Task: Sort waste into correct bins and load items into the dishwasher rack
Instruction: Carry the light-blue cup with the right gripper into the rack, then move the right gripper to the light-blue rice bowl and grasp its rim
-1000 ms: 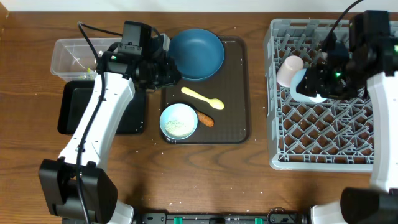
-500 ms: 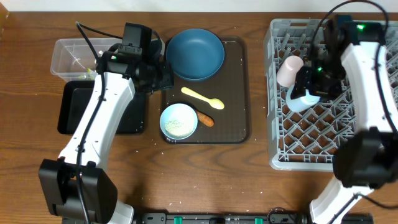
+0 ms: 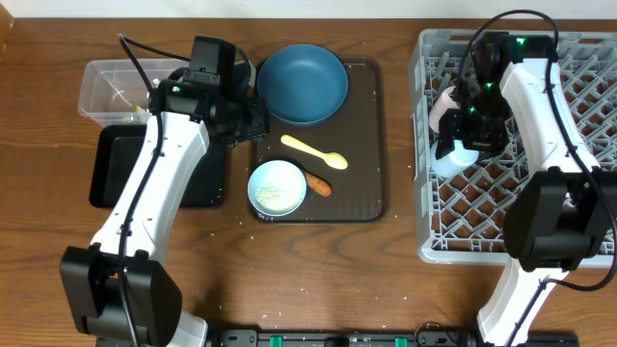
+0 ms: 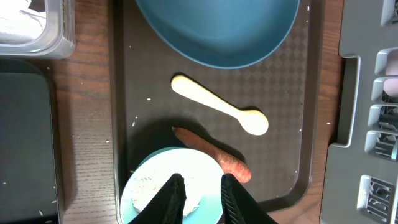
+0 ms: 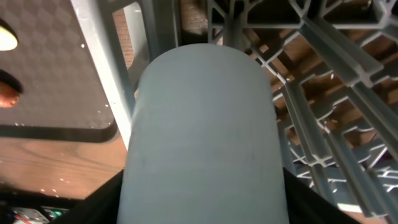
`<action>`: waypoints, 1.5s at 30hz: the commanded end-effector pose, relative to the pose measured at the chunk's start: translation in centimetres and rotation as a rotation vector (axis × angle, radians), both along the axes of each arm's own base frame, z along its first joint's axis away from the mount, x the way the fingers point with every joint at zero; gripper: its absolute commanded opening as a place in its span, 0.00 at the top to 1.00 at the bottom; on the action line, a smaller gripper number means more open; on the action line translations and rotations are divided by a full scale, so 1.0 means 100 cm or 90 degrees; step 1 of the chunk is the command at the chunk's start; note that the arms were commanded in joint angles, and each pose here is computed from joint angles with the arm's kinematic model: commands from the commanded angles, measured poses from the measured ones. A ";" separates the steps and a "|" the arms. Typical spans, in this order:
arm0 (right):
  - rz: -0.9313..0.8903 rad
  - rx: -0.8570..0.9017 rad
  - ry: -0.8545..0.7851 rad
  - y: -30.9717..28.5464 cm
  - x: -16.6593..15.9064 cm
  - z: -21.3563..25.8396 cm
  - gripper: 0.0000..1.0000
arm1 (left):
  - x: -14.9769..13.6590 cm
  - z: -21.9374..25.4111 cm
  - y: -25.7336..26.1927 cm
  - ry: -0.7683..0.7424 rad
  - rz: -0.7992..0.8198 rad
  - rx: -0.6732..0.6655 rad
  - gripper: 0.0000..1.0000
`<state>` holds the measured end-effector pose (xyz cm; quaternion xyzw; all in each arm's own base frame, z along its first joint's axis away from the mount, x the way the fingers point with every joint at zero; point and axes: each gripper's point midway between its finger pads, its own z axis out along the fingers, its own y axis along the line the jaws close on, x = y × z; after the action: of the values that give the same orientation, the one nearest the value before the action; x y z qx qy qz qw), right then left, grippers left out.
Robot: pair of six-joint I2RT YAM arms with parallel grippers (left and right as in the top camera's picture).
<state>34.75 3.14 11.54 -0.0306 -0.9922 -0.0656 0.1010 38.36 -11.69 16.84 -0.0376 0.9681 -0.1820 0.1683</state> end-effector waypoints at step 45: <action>0.179 0.129 -0.294 0.225 0.016 0.069 0.41 | -0.015 -0.015 0.053 0.056 0.084 0.131 0.69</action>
<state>36.91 24.22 19.93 0.1469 -0.9673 -0.1535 -0.1383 36.50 -8.03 15.31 -0.0643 0.9848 -0.0913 0.1329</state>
